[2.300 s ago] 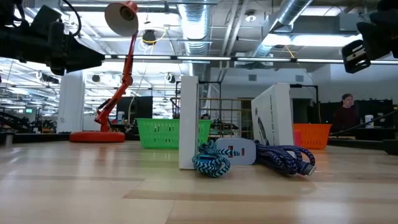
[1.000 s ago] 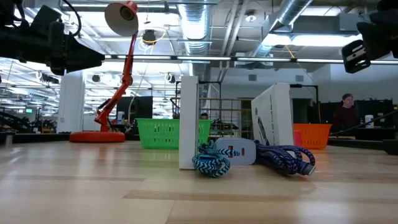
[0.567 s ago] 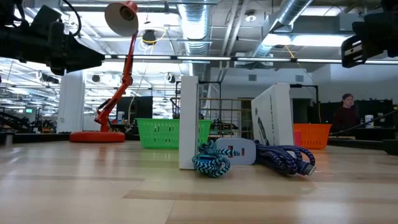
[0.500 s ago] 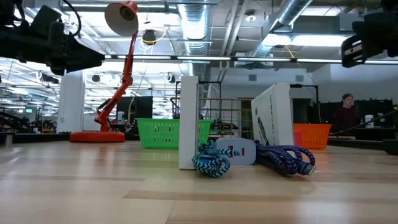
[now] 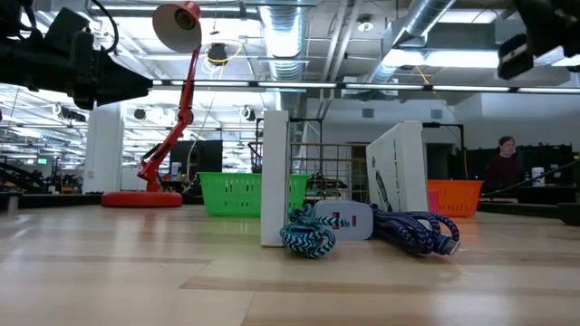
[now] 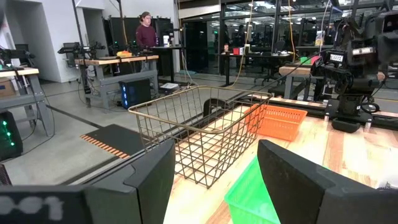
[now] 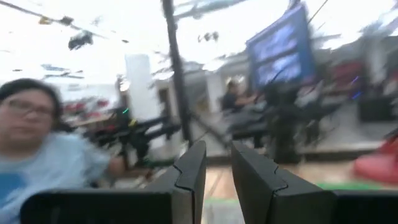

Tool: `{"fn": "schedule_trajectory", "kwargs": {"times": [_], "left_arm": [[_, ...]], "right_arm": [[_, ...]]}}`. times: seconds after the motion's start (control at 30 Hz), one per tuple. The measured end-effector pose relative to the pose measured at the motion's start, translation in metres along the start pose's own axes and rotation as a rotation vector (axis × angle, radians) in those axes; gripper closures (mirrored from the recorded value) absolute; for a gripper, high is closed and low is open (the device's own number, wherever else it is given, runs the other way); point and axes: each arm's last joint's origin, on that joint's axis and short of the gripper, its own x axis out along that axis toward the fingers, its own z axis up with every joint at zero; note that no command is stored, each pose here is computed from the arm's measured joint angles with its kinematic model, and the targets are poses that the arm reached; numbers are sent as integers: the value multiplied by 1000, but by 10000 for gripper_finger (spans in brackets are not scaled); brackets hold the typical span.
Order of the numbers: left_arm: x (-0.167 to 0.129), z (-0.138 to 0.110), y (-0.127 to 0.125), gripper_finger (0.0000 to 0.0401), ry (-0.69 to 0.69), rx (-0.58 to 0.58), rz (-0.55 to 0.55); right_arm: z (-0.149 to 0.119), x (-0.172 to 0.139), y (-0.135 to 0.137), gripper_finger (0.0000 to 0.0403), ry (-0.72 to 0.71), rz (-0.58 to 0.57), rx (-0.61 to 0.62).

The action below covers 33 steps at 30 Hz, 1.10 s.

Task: Pick and place items into bin
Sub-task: Put the left white card reader box into the gold wire basket

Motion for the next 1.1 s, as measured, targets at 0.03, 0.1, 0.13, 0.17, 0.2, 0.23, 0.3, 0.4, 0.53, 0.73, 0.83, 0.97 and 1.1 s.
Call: {"fn": "schedule_trajectory", "kwargs": {"times": [0.03,0.1,0.13,0.17,0.2,0.23,0.3,0.4,0.53,0.73,0.83,0.97,1.1], "left_arm": [[0,0,0,184,0,0,0],[0,0,0,184,0,0,0],[0,0,0,184,0,0,0],[0,0,0,184,0,0,0],[0,0,0,184,0,0,0],[0,0,0,184,0,0,0],[0,0,0,184,0,0,0],[0,0,0,184,0,0,0],[0,0,0,184,0,0,0],[0,0,0,184,0,0,0],[0,0,0,184,0,0,0],[0,0,0,184,0,0,0],[0,0,0,184,0,0,0]], "right_arm": [[2,0,-1,332,-20,-27,-30],[6,0,-2,332,-60,-78,-90],[8,0,-3,332,-76,-102,-126],[10,-1,-3,332,-89,-133,-167],[12,-1,-4,332,-106,-175,-214],[15,-2,-6,332,-130,-225,-258],[24,-4,-8,332,-189,-344,-311],[35,-9,-11,332,-287,-444,-310],[46,-14,-11,332,-400,-457,-293],[66,-17,-9,332,-488,-416,-295],[82,-14,-7,330,-455,-415,-360],[108,-3,-4,326,-371,-409,-461],[131,19,0,326,-170,-405,-543]]}}
